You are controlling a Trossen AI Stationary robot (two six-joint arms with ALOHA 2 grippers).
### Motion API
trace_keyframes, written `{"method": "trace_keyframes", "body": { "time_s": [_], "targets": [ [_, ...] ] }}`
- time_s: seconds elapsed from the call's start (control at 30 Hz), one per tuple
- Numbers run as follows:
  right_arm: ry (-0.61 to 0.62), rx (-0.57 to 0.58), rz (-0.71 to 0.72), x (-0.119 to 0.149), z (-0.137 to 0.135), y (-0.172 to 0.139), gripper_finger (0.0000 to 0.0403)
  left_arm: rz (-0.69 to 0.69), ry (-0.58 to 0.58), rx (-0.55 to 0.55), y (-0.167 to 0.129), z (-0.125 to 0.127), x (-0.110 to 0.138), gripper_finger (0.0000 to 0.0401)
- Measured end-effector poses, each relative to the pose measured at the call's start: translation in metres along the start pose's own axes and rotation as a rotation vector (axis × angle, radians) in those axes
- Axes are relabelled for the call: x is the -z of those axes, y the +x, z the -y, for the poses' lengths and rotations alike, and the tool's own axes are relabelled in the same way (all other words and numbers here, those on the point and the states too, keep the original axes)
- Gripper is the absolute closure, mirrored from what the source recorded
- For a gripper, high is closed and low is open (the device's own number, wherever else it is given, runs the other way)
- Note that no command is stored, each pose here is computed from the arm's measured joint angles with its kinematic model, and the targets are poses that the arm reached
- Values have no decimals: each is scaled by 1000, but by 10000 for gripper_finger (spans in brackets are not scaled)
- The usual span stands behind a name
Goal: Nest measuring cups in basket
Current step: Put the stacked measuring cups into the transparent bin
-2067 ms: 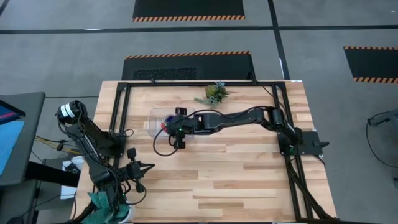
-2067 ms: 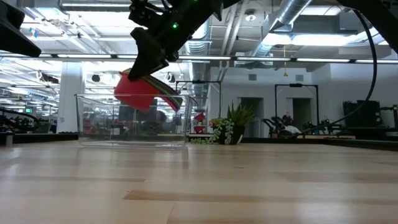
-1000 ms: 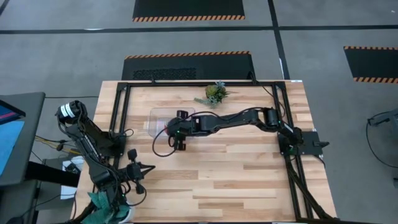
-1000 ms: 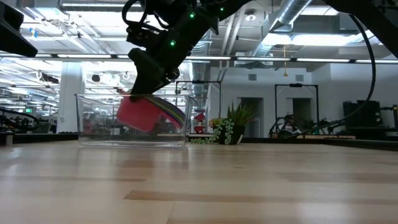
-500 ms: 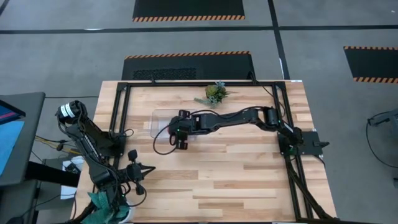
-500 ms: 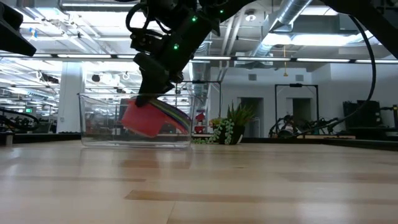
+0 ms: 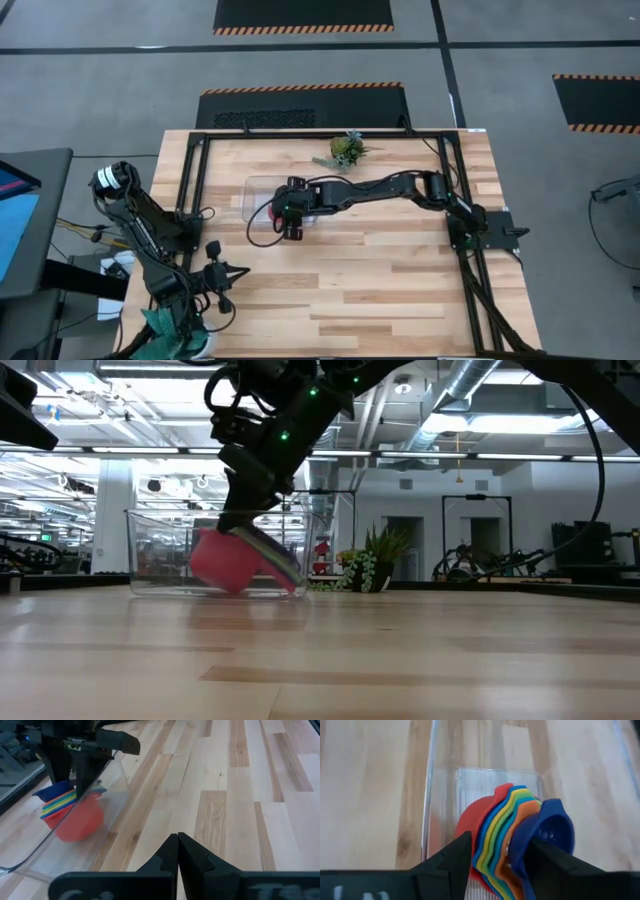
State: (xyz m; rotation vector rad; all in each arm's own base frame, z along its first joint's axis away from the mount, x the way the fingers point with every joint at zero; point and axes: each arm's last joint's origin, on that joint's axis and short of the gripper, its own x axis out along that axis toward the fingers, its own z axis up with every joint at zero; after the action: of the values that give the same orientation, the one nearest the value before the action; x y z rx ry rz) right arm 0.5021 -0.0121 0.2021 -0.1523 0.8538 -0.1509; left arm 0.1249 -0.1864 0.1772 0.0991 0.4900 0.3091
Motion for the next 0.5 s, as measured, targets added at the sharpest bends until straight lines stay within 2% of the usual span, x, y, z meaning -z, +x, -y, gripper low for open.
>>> {"method": "trace_keyframes", "body": {
  "time_s": [0.13, 0.5],
  "targets": [
    [-3, -45, -7, 1, -1, 0, 208, 0, 11, 0, 0, 0, 0, 401],
    [-4, -51, 5, 0, -3, 0, 202, 0, 31, 0, 0, 0, 0, 401]
  ]
}}
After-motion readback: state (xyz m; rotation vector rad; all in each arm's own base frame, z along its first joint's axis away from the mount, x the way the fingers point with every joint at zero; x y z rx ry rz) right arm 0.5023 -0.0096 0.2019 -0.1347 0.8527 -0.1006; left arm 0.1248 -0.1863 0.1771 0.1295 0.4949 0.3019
